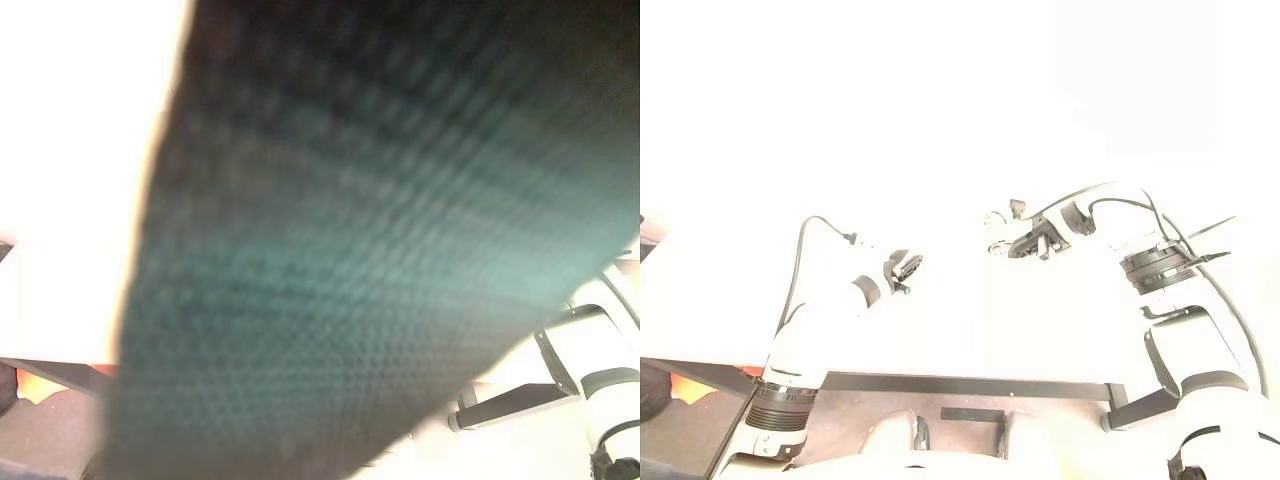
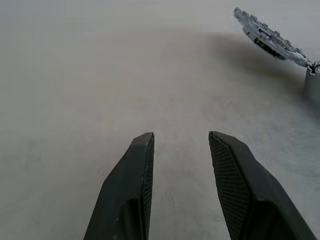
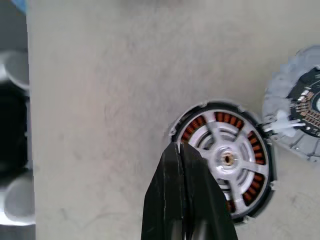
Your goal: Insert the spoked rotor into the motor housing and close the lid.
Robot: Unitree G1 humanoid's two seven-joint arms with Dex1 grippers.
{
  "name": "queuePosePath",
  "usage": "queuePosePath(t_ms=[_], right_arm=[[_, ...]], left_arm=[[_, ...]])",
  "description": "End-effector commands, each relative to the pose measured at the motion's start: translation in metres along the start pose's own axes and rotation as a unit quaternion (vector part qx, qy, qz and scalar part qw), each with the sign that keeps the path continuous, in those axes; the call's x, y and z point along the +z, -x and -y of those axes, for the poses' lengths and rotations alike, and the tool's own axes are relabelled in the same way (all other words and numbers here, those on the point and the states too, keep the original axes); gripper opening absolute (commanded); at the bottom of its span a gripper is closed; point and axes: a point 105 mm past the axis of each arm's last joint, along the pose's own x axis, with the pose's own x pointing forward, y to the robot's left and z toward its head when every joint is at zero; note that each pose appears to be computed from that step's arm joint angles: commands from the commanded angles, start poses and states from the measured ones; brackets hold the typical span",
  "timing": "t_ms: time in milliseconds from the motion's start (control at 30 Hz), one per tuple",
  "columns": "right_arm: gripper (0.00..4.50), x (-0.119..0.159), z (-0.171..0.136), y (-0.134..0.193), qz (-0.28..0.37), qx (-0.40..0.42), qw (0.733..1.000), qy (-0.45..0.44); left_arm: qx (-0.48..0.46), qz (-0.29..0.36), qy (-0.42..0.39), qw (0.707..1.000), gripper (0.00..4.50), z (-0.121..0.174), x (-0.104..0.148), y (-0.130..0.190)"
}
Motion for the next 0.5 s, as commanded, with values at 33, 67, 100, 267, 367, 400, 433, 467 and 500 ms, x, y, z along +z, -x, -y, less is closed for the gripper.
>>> queuePosePath(t_ms=[33,67,100,267,367,400,433,467,500], right_arm=[[0.02,0.026,-0.011,0.016,0.029,0.007,0.997,-0.072],[0.02,0.031,-0.01,0.015,0.034,0.001,0.994,-0.103],[0.02,0.034,-0.007,0.013,0.035,-0.009,0.992,-0.117],[0.02,0.027,0.005,0.004,0.021,-0.061,0.997,-0.034],[0.02,-0.01,0.0,0.007,-0.07,-0.065,0.974,0.208],[0.02,-0.03,0.002,0.009,-0.122,-0.069,0.942,0.305],[0.02,-0.046,0.003,0.01,-0.16,-0.062,0.912,0.372],[0.02,-0.059,0.005,0.012,-0.184,-0.051,0.892,0.41],[0.02,-0.069,0.005,0.015,-0.202,-0.038,0.876,0.436]], left_arm=[[0.0,0.027,-0.01,1.0,1.83,0.005,0.012,0.003],[0.001,0.026,-0.008,1.0,1.83,0.006,0.011,0.003],[0.001,0.025,-0.007,1.0,1.83,0.007,0.009,0.003],[0.005,0.023,-0.004,1.0,1.83,0.008,0.007,0.006],[0.008,0.019,-0.004,1.0,1.83,0.005,0.005,0.008],[0.009,0.018,-0.004,1.0,1.83,0.005,0.005,0.008],[0.009,0.018,-0.004,1.0,1.83,0.004,0.004,0.008],[0.008,0.018,-0.005,1.0,1.83,0.004,0.005,0.007],[0.007,0.018,-0.005,1.0,1.83,0.005,0.005,0.007]])
